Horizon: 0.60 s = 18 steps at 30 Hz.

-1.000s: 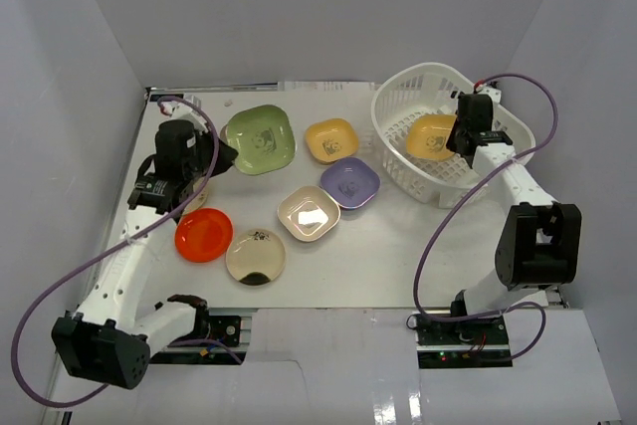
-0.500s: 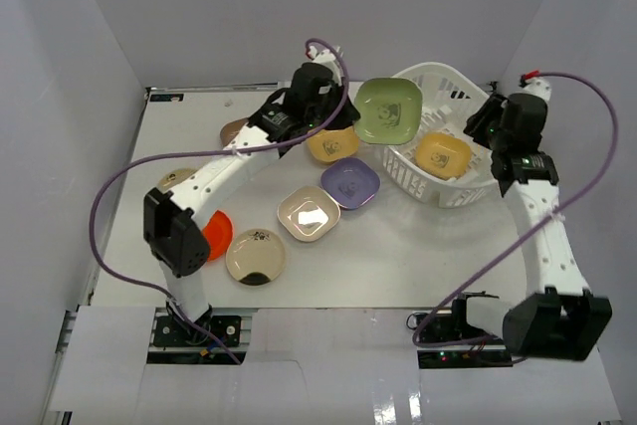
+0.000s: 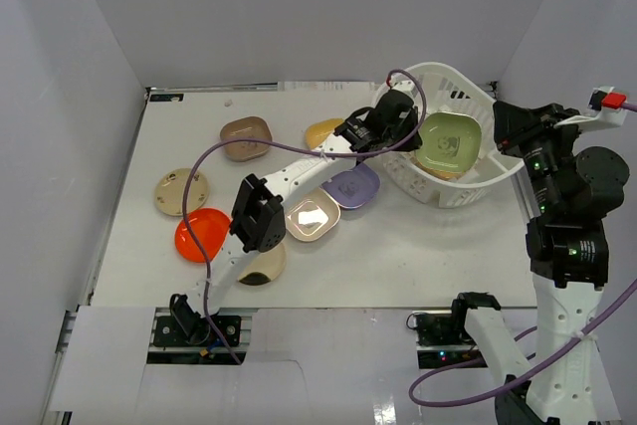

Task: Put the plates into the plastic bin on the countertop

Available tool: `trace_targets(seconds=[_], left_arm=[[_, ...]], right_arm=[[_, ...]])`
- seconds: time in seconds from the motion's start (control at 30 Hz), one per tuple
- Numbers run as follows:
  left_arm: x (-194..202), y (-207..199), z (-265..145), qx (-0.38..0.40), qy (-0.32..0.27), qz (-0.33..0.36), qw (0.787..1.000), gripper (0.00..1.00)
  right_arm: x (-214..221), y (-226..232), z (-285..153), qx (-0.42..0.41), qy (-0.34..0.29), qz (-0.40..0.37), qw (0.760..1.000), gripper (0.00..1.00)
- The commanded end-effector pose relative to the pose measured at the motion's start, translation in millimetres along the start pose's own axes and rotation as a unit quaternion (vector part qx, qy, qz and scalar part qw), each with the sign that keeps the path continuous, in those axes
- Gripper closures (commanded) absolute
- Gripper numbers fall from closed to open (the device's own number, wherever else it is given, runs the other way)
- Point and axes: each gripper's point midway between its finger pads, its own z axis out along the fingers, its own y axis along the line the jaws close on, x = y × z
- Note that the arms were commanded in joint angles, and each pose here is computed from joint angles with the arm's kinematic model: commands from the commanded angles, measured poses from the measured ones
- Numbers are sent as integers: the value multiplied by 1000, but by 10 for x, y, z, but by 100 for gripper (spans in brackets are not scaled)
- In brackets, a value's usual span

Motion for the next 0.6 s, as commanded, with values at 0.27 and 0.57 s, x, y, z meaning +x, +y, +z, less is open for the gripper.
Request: trace_targets(seconds=[0.27, 0.57], left_arm=[[-289, -347, 82, 66, -60, -20, 996, 47], [-1434, -715, -1091, 116, -187, 8, 975, 6]], right_arm=[[529, 83, -5, -55, 79, 13, 995, 77], [1011, 145, -31, -111, 157, 20, 981, 69]])
